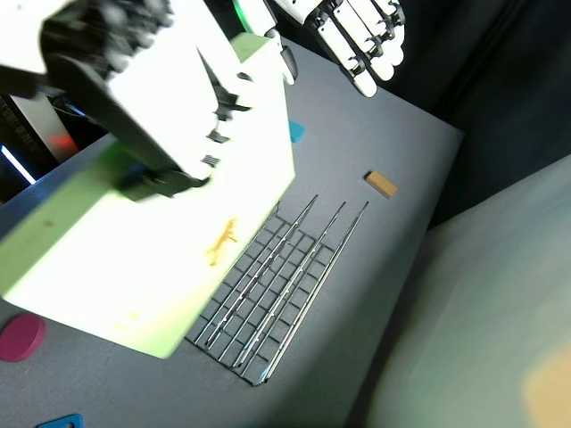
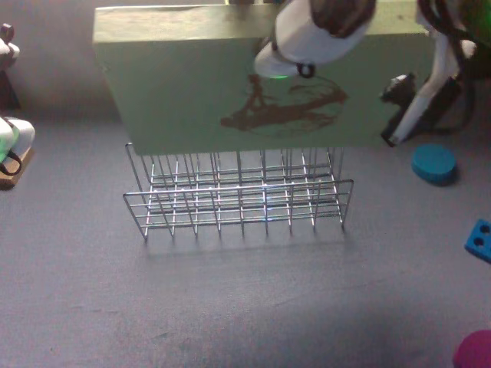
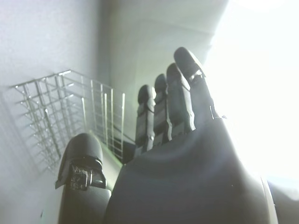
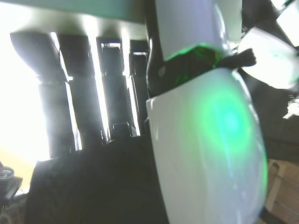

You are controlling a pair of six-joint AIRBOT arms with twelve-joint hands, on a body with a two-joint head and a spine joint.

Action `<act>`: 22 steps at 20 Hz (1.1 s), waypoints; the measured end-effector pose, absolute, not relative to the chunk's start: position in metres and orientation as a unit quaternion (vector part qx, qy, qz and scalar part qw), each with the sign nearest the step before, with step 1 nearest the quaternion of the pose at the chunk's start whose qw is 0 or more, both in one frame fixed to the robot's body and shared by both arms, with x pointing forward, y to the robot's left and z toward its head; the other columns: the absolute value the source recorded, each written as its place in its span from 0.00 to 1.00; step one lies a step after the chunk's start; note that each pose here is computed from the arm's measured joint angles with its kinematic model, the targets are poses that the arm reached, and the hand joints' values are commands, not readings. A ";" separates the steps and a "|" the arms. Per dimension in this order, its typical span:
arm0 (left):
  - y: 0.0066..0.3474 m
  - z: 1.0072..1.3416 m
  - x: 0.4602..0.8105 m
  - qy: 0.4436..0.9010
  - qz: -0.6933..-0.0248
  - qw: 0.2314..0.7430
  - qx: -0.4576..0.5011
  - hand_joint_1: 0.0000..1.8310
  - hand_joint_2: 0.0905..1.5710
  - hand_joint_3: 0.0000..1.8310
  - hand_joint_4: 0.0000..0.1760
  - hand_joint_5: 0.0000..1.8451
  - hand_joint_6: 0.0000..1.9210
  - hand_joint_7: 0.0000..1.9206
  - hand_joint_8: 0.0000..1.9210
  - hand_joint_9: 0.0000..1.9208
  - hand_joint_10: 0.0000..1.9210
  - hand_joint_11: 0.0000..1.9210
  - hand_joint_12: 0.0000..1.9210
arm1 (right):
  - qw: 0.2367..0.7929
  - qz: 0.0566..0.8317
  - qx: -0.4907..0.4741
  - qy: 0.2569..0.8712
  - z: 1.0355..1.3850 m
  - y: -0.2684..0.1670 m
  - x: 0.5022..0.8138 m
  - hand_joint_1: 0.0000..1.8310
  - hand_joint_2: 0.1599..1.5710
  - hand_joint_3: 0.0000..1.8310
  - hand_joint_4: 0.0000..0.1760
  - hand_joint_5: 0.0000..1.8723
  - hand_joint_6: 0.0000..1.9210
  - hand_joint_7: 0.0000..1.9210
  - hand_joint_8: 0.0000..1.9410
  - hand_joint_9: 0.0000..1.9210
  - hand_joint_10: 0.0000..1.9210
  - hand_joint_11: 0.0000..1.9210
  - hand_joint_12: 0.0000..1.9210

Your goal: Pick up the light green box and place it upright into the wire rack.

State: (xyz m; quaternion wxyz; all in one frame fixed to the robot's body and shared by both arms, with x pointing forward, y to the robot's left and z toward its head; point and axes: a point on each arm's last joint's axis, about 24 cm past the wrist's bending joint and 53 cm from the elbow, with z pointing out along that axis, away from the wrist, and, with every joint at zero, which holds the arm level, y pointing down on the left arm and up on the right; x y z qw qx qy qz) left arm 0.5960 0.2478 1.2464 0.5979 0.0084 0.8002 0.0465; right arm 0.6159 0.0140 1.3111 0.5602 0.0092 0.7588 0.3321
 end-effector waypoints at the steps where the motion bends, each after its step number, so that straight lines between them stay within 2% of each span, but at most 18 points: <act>1: 0.248 1.246 0.596 0.800 0.046 0.598 0.008 0.03 0.89 0.00 0.00 0.10 0.00 0.07 0.00 0.07 0.00 0.00 0.40 | 0.559 0.335 0.006 0.759 1.311 0.020 0.617 0.75 0.63 0.00 0.00 0.53 0.50 0.65 0.25 0.54 0.55 0.46 0.77; 3: 0.248 1.247 0.596 0.800 0.045 0.598 0.006 0.01 0.89 0.00 0.00 0.10 0.00 0.07 0.00 0.07 0.00 0.00 0.40 | 0.550 0.344 0.006 0.761 1.309 0.030 0.617 0.76 0.64 0.00 0.00 0.52 0.51 0.64 0.26 0.52 0.58 0.45 0.77; 17: 0.251 1.246 0.595 0.803 0.049 0.595 -0.001 0.01 0.89 0.00 0.00 0.10 0.00 0.08 0.00 0.07 0.00 0.00 0.39 | 0.523 0.331 0.021 0.785 1.271 0.045 0.633 0.76 0.64 0.00 0.00 0.52 0.51 0.63 0.27 0.52 0.59 0.45 0.77; 18: 0.251 1.246 0.595 0.803 0.049 0.594 -0.001 0.01 0.89 0.00 0.00 0.10 0.00 0.08 0.00 0.07 0.00 0.00 0.39 | 0.519 0.331 0.025 0.787 1.269 0.045 0.634 0.70 0.63 0.00 0.00 0.54 0.51 0.65 0.29 0.55 0.51 0.45 0.76; 19: 0.251 1.246 0.595 0.803 0.050 0.594 -0.001 0.00 0.90 0.00 0.00 0.10 0.00 0.08 0.00 0.07 0.00 0.00 0.39 | 0.518 0.332 0.027 0.787 1.269 0.046 0.636 0.69 0.63 0.00 0.00 0.54 0.51 0.65 0.29 0.57 0.48 0.45 0.75; 22: 0.252 1.246 0.594 0.803 0.051 0.594 -0.003 0.00 0.90 0.00 0.00 0.10 0.00 0.08 0.00 0.07 0.00 0.00 0.39 | 0.523 0.328 0.025 0.786 1.267 0.050 0.642 0.69 0.63 0.00 0.00 0.54 0.51 0.65 0.29 0.57 0.47 0.45 0.75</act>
